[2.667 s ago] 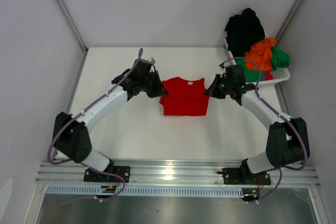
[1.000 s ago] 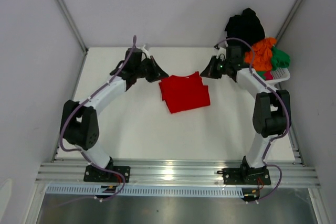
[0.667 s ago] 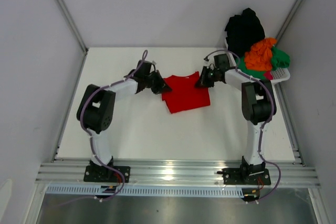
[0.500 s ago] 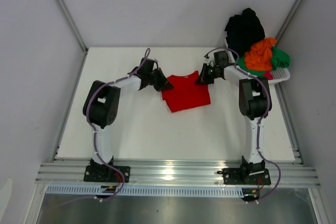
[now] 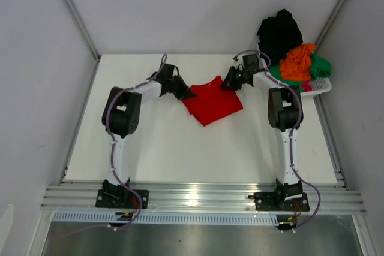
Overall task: Fold and stack the t-shirts
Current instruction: Fold the tshirt, then neatly place the folded tshirt to the corner
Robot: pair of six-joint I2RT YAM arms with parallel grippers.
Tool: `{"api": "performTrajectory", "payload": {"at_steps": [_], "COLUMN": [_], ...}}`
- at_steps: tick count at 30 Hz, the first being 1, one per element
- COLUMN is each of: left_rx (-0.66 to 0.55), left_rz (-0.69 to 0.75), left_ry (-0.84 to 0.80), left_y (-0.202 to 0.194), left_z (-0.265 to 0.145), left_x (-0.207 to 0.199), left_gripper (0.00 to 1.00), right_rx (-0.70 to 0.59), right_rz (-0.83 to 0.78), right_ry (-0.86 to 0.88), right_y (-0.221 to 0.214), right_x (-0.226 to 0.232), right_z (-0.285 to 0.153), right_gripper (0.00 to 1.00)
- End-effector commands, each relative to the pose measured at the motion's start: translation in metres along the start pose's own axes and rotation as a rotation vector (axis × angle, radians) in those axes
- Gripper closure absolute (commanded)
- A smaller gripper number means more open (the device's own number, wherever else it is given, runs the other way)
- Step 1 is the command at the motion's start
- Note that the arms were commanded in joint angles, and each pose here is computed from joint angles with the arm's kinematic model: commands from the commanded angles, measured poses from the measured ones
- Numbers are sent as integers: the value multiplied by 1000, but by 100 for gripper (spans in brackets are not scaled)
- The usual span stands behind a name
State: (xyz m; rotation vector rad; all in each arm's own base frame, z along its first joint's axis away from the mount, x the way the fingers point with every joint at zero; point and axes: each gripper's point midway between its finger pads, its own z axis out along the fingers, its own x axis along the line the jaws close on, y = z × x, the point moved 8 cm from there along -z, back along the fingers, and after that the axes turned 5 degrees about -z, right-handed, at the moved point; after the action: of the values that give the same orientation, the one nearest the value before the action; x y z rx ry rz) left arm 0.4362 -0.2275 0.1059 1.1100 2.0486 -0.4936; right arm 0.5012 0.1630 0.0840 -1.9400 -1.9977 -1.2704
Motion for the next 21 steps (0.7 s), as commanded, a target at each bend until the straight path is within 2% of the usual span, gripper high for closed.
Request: {"api": "performTrajectory", "payload": {"at_steps": [1,2,4,9,14,17,18,20,21], "left_rx": [10,8,11,7,-7,-39,-47,-84,-117], "left_rz": [-90,-113,-122,-125,-87,-6,18,130,173], "left_ry": [-28,-32,-42,-54,-93,-165,-179,-230,-242], "left_y": [9,12,14,20,30,37,38,36,36], "left_z": [-1,0,0,-1,-12,-37,-47,-81,-96], "left_x": [-3,-2,-3,-5,-12,-34,-42,-68,-81], "left_gripper": [99,99,99,93,82,64,44,22,1], "right_rx": [-71,-76,-120,-199,-219,-258,-270,-281,-310], "right_rz": [-17,-3,-20,-15,-33,-51,-70,-134,-177], "right_ry": [43,54,93,92,69,113,135,190,221], "right_y": [16,16,23,32,42,60,65,74,82], "right_x": [11,12,20,30,37,58,66,84,100], "right_z": [6,6,6,4,0,-24,-34,-59,-84], "right_gripper": [73,67,46,13,12,12,11,10,10]}}
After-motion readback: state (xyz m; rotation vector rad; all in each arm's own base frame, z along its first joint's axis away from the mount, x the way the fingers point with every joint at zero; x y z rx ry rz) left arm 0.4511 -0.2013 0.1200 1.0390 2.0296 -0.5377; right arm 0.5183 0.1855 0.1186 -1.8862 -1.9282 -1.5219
